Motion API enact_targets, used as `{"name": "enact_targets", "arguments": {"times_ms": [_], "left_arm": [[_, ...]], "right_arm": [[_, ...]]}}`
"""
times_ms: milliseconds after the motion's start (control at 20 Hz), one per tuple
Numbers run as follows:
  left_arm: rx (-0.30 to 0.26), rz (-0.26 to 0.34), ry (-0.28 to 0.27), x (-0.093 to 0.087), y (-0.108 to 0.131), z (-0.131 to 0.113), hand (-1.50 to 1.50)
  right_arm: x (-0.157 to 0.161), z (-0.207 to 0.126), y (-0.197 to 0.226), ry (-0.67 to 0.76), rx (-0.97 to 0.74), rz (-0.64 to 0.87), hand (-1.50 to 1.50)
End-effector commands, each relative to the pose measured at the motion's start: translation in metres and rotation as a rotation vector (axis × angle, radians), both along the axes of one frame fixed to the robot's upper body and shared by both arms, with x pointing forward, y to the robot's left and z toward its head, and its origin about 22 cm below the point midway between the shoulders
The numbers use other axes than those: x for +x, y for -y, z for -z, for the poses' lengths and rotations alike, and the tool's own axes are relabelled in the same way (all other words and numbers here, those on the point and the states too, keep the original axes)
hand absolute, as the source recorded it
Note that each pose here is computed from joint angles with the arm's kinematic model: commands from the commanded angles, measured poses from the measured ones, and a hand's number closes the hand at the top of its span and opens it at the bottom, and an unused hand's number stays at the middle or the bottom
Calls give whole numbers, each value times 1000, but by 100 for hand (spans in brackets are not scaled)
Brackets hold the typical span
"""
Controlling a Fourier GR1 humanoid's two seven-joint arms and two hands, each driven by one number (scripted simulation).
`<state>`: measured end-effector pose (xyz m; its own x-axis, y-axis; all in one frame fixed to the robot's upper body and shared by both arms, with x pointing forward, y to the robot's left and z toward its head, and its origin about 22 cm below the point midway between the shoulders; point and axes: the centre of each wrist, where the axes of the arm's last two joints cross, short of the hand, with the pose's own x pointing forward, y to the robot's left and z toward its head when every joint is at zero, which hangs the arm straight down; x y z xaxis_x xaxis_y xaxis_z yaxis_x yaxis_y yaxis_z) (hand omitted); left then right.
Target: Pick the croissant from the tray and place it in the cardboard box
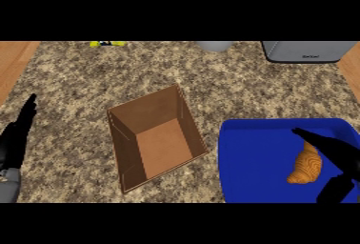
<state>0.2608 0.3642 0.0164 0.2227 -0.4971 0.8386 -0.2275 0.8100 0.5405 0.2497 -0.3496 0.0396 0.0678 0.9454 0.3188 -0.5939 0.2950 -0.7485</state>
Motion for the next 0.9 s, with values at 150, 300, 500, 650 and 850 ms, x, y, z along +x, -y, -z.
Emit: {"name": "enact_targets", "arguments": {"times_ms": [150,300,500,650,850], "left_arm": [[7,15,11,1,8,5,0],[4,0,-4,10,1,4,0],[-7,-2,2,16,18,-4,0],[15,9,9,5,5,-18,0],[7,6,-2,0,20,0,0]], "right_arm": [[1,11,-24,-73,-102,34,-150],[19,31,-18,-112,-128,48,-150],[6,47,-20,-92,-127,62,-150],[9,55,-2,54,-206,30,150],[14,58,-7,143,-237,61,150]]}}
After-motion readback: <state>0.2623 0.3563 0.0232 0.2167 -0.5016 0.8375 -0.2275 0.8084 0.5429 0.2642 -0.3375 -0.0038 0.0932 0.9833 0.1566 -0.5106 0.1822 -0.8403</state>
